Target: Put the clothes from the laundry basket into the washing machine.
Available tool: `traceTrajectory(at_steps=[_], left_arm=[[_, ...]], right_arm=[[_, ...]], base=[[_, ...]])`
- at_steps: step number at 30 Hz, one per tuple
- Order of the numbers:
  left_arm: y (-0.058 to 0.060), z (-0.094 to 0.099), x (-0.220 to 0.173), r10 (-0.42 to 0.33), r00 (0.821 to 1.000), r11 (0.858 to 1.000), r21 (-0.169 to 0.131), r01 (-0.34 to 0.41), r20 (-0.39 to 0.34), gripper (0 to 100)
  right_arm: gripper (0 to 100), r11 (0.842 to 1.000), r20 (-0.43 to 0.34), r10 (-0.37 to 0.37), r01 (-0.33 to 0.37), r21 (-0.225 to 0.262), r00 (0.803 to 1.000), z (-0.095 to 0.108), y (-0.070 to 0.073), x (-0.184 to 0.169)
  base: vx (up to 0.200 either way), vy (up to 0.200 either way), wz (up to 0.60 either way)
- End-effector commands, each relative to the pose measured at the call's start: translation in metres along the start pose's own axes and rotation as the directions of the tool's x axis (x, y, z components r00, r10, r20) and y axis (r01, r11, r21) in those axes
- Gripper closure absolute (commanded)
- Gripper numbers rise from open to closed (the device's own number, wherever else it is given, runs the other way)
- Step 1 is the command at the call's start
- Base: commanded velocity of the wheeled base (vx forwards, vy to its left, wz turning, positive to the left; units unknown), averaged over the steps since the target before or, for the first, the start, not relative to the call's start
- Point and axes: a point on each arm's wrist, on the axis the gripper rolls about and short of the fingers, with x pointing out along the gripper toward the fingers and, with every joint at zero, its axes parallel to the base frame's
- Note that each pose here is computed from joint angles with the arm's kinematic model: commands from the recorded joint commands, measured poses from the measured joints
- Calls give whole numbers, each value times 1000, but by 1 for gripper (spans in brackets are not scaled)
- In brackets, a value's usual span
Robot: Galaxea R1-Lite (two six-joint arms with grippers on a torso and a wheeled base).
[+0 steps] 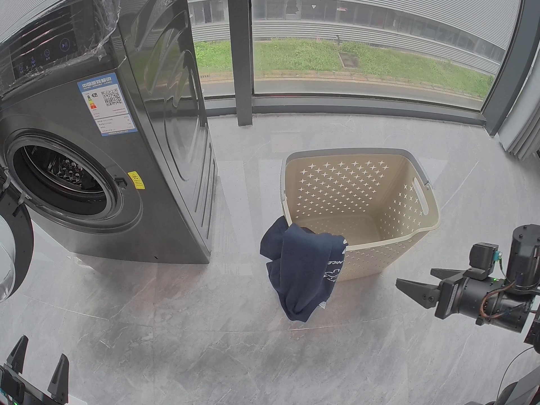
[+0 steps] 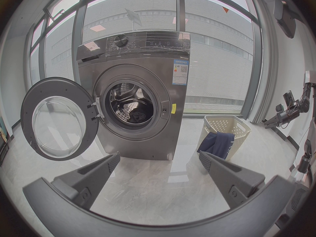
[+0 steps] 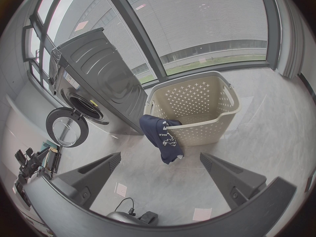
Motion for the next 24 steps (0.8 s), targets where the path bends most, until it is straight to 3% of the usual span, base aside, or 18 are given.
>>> traceTrajectory(at_steps=[1, 7, 14, 18, 20, 24], left_arm=[[0, -5, 1, 2, 1000, 1000, 0, -2, -9, 0], [0, -5, 1, 2, 1000, 1000, 0, -2, -10, 0], [0, -5, 1, 0, 1000, 1000, 0, 0, -10, 0], [0, -5, 1, 2, 1000, 1000, 0, -2, -10, 0], [0, -5, 1, 0, 1000, 1000, 0, 0, -10, 0], [0, -5, 1, 2, 1000, 1000, 0, -2, -10, 0]], right_arm=[[0, 999, -79, -17, 15, -36, 997, -20, 11, 32], [0, 998, -81, -18, 14, -54, 997, -22, 17, 37], [0, 998, -145, -37, 28, -61, 989, -32, 16, 57], [0, 998, -99, -34, 29, -54, 994, -27, 19, 78], [0, 998, -40, -37, 35, -51, 999, -23, 22, 92], [0, 997, -41, -62, 59, -51, 997, -29, 20, 111]], base=[[0, 0, 0], [0, 0, 0], [0, 0, 0], [0, 0, 0], [0, 0, 0], [0, 0, 0]])
